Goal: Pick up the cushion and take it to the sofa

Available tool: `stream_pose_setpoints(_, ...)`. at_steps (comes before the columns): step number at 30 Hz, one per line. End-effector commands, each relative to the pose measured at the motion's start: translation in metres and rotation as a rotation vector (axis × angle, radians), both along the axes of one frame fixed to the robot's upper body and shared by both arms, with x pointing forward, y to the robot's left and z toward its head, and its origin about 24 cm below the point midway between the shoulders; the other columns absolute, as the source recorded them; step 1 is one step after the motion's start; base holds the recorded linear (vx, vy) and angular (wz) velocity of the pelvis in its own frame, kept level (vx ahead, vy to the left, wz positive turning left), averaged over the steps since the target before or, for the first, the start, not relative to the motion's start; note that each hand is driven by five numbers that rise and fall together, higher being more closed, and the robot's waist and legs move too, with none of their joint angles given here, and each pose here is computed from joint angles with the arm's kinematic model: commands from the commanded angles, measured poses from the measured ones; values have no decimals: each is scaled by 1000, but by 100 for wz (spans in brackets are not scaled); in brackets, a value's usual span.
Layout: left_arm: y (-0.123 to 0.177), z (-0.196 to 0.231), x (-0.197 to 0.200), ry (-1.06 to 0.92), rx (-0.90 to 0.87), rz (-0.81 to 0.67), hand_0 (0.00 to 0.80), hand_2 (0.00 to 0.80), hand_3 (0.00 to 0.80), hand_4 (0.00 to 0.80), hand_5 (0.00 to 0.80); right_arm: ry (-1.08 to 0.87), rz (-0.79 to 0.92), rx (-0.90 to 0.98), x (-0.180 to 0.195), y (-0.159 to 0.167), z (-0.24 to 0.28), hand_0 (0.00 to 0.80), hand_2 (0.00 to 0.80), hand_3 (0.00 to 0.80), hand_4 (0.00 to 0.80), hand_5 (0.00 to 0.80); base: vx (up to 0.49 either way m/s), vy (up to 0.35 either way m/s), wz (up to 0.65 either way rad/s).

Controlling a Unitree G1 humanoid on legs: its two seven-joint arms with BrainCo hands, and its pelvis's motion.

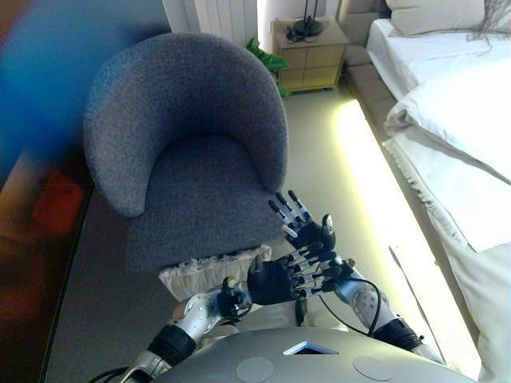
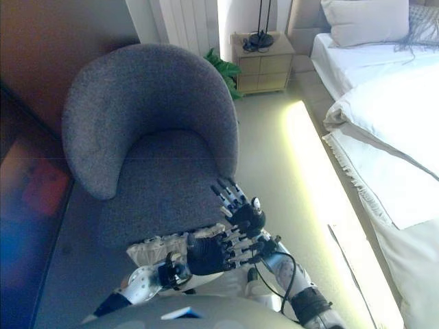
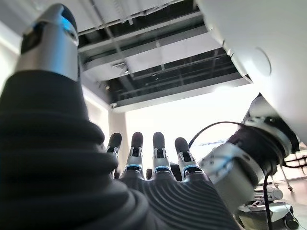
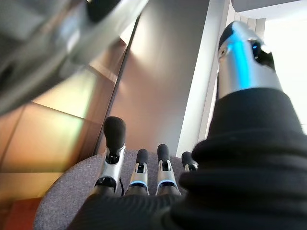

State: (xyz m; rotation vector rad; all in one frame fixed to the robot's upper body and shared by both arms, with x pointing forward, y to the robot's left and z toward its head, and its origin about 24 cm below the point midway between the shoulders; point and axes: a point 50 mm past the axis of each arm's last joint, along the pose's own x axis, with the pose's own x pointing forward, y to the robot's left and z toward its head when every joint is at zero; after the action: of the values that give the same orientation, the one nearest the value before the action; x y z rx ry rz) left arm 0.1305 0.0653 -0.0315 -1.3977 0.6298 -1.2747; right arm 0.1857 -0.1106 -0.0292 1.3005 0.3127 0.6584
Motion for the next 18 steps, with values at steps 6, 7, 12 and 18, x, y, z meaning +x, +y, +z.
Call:
stream_pose_setpoints(6,-3,-2,14,-5,-67,22,0,0,0,0,0,-194,51,166,20,19,38,0,0,0,0,0,0,0,0)
stream_pose_setpoints(7,-3,-5,14,3,-60,35,0,0,0,0,0,-201,60,169,19,20,39,0,0,0,0,0,0,0,0)
stream_pose_setpoints(12,0,-6,23,-3,-66,106,0,0,0,0,0,-216,101,187,15,26,44,0,0,0,0,0,6,6,-5)
stream_pose_setpoints(18,2,0,35,-37,-82,153,0,0,0,0,0,-191,130,189,10,30,42,0,0,0,0,0,7,5,-6)
